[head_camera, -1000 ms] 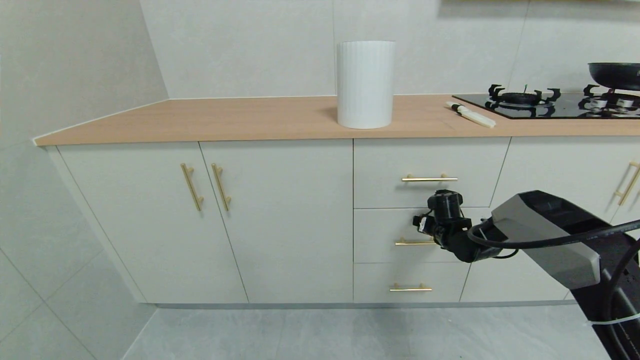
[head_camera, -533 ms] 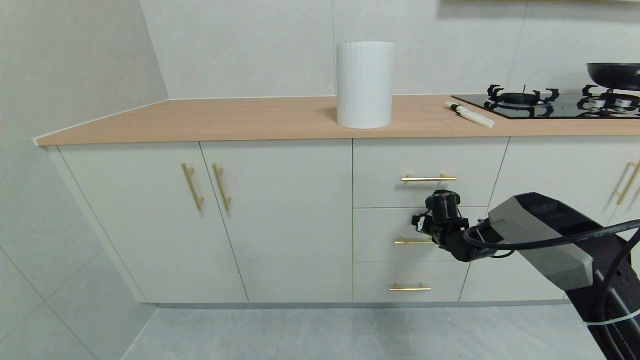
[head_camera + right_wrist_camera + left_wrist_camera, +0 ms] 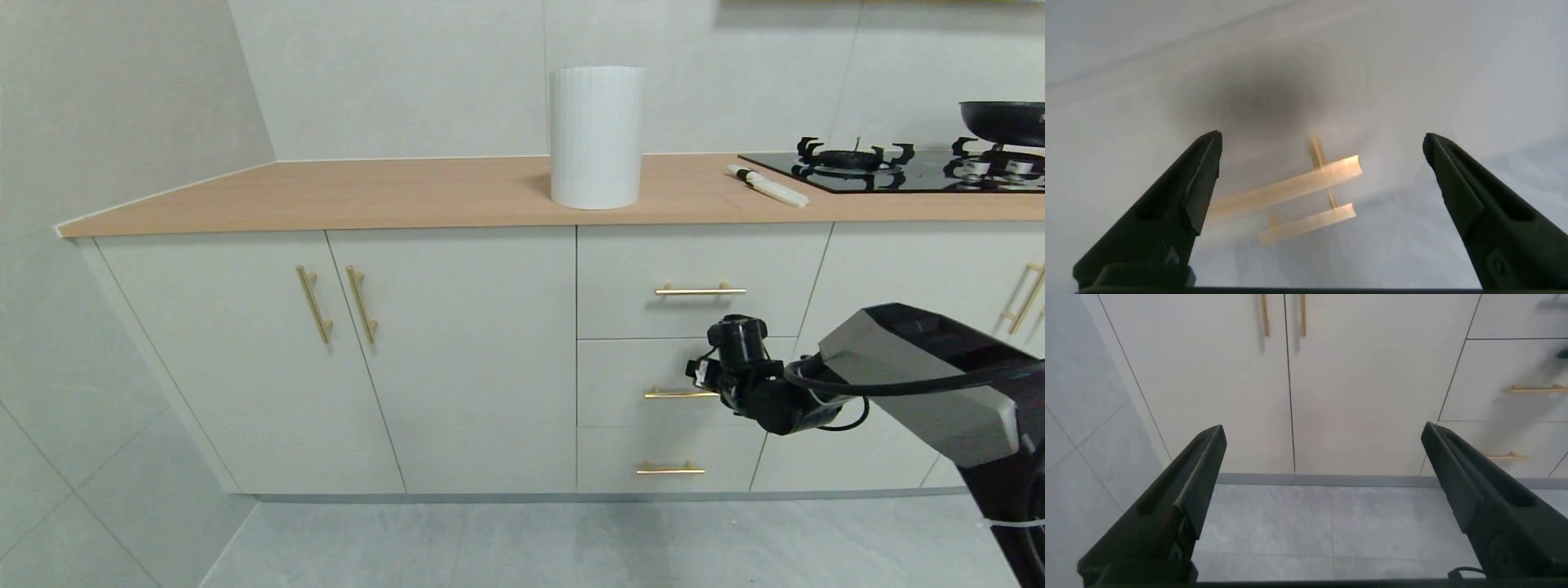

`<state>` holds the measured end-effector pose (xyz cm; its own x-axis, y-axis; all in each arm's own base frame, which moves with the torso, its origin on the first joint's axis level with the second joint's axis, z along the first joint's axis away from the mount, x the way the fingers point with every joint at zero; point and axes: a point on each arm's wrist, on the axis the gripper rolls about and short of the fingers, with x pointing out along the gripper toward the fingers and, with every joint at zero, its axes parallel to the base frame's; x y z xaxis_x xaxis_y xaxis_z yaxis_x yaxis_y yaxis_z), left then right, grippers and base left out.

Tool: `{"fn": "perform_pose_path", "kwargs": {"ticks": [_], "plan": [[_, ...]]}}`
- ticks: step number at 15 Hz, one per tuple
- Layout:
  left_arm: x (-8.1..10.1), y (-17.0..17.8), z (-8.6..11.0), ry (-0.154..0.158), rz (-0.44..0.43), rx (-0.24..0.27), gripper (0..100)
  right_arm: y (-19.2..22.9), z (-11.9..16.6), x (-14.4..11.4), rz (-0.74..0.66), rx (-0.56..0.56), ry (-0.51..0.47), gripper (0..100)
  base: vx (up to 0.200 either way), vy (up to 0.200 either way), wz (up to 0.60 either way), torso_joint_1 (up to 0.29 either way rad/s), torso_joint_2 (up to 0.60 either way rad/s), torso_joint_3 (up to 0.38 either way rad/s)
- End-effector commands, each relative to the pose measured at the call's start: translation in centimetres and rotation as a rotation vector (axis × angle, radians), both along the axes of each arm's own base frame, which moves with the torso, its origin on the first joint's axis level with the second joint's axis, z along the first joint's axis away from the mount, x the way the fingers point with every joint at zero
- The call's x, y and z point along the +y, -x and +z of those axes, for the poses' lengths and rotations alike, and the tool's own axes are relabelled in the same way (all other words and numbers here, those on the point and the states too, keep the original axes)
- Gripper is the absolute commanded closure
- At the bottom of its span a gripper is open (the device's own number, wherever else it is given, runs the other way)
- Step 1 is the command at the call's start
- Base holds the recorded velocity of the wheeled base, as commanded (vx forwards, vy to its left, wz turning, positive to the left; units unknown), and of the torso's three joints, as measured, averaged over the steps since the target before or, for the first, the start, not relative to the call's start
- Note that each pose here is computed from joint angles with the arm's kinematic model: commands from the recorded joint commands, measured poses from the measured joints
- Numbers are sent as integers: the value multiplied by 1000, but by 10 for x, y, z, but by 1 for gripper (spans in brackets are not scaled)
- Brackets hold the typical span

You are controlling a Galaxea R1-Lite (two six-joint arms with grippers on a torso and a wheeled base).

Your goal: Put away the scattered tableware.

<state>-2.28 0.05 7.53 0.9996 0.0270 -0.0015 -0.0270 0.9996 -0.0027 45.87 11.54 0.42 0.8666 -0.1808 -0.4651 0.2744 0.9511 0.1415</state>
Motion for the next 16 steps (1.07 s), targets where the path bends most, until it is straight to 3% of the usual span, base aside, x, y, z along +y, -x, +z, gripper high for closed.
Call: {"fn": "perform_pose_path", "kwargs": {"ticks": [1,5,7,9,11,14,16], "plan": [[0,0,0,0,1,0,0,80,76,-5,49,-5,-2,0,0,0,0,0,0,0],[0,0,0,0,1,0,0,195,167,-37,86,-165,21,0,0,0,0,0,0,0],[0,0,0,0,1,0,0,255,203,-58,48,-297,77,0,0,0,0,0,0,0],[0,0,0,0,1,2,0,297,219,-74,3,-383,152,0,0,0,0,0,0,0],[0,0,0,0,1,0,0,348,216,-92,-8,-435,235,0,0,0,0,0,0,0],[0,0,0,0,1,2,0,387,204,-107,-43,-470,263,0,0,0,0,0,0,0],[0,0,0,0,1,0,0,428,188,-122,-152,-492,315,0,0,0,0,0,0,0]]}}
